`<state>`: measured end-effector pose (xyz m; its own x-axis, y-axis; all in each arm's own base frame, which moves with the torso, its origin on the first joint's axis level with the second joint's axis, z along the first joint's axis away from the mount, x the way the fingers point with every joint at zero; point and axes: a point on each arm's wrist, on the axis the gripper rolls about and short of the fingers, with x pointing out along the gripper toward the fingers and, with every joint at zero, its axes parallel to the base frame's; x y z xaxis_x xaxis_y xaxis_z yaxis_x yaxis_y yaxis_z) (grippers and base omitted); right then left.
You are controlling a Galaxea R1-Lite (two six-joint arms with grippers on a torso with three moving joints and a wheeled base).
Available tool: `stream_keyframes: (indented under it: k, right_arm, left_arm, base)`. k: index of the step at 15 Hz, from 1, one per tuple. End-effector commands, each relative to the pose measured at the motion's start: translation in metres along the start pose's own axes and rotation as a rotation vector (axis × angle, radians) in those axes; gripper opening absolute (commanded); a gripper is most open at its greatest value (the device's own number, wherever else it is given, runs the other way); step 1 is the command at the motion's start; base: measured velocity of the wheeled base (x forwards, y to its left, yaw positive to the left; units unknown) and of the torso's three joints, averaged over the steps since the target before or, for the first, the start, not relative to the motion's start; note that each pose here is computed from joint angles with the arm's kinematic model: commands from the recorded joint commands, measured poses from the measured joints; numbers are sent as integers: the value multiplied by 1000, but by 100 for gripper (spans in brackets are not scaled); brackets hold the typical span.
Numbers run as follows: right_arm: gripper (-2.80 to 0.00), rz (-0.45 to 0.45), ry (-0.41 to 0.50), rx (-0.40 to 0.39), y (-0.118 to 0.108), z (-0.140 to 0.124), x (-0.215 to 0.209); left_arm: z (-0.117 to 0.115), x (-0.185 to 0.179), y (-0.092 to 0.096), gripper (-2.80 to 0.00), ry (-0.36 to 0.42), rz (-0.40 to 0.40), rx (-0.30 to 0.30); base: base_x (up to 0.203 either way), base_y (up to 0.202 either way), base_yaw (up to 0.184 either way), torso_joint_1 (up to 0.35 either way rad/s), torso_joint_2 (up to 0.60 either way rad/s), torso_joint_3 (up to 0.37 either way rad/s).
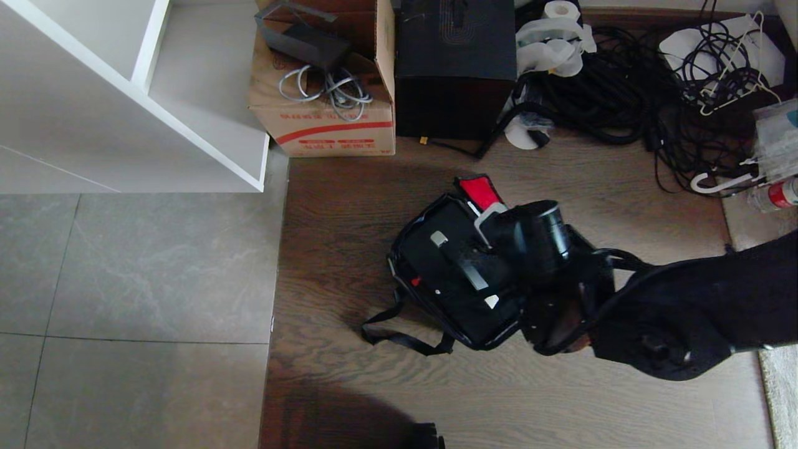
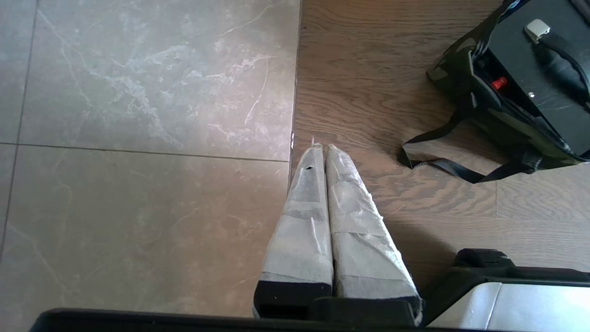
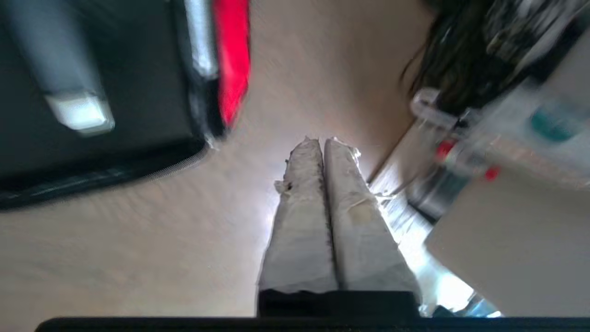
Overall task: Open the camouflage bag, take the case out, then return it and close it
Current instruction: Close the top of the storage box
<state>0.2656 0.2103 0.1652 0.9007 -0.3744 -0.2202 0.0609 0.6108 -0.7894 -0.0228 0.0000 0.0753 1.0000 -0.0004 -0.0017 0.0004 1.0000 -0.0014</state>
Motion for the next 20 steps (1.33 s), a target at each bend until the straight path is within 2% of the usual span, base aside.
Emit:
stream_keyframes:
  k: [1, 2, 3, 4, 6, 7, 8, 9, 11, 13, 14, 15, 16, 17, 20]
  right_arm:
    - [-280, 113, 17, 81, -44, -25, 11]
    - [-280, 235, 27, 88, -50, -37, 16]
    - [-280, 394, 29, 115, -54, -46, 19]
    - [-280, 574, 24, 176, -57, -54, 20]
    - [-280, 953, 14, 363, -61, -65, 18]
    - [-280, 1113, 29, 448, -63, -70, 18]
    - [-280, 1214, 52, 498, -62, -74, 19]
    - [-280, 1261, 90, 521, -56, -78, 24]
    - [-280, 1405, 89, 564, -48, -78, 27]
    - [-280, 1623, 97, 704, -50, -79, 33]
    - [-280, 1687, 137, 801, -52, -84, 42]
    - [-280, 1704, 216, 899, -51, -89, 53]
    - [-280, 1714, 284, 960, -46, -90, 60]
    - [-280, 1715, 284, 982, -43, -88, 65]
    - [-280, 1692, 212, 1018, -36, -76, 75]
  left_arm:
    - [0, 0, 0, -280, 0, 0, 0]
    - [0, 0, 0, -280, 0, 0, 0]
    - [0, 0, 0, -280, 0, 0, 0]
    - [0, 0, 0, -280, 0, 0, 0]
    - [0, 0, 0, -280, 0, 0, 0]
    - [0, 0, 0, -280, 0, 0, 0]
    - [0, 0, 0, -280, 0, 0, 0]
    - [0, 0, 0, -280, 0, 0, 0]
    - [0, 0, 0, -280, 0, 0, 0]
    - [0, 0, 0, -280, 0, 0, 0]
    - [0, 0, 0, -280, 0, 0, 0]
    - [0, 0, 0, -280, 0, 0, 0]
    - [0, 0, 0, -280, 0, 0, 0]
    - [0, 0, 0, -280, 0, 0, 0]
    - [0, 0, 0, -280, -1, 0, 0]
  base:
    - [0, 0, 0, 0, 0, 0]
    - [0, 0, 0, 0, 0, 0]
    - [0, 0, 0, 0, 0, 0]
    - [0, 0, 0, 0, 0, 0]
    - [0, 0, 0, 0, 0, 0]
    - [0, 0, 0, 0, 0, 0]
    - [0, 0, 0, 0, 0, 0]
    - [0, 0, 0, 0, 0, 0]
    - [0, 0, 0, 0, 0, 0]
    - [0, 0, 0, 0, 0, 0]
    - [0, 0, 0, 0, 0, 0]
    - [0, 0, 0, 0, 0, 0]
    - [0, 0, 0, 0, 0, 0]
    - [0, 0, 0, 0, 0, 0]
    - [0, 0, 0, 0, 0, 0]
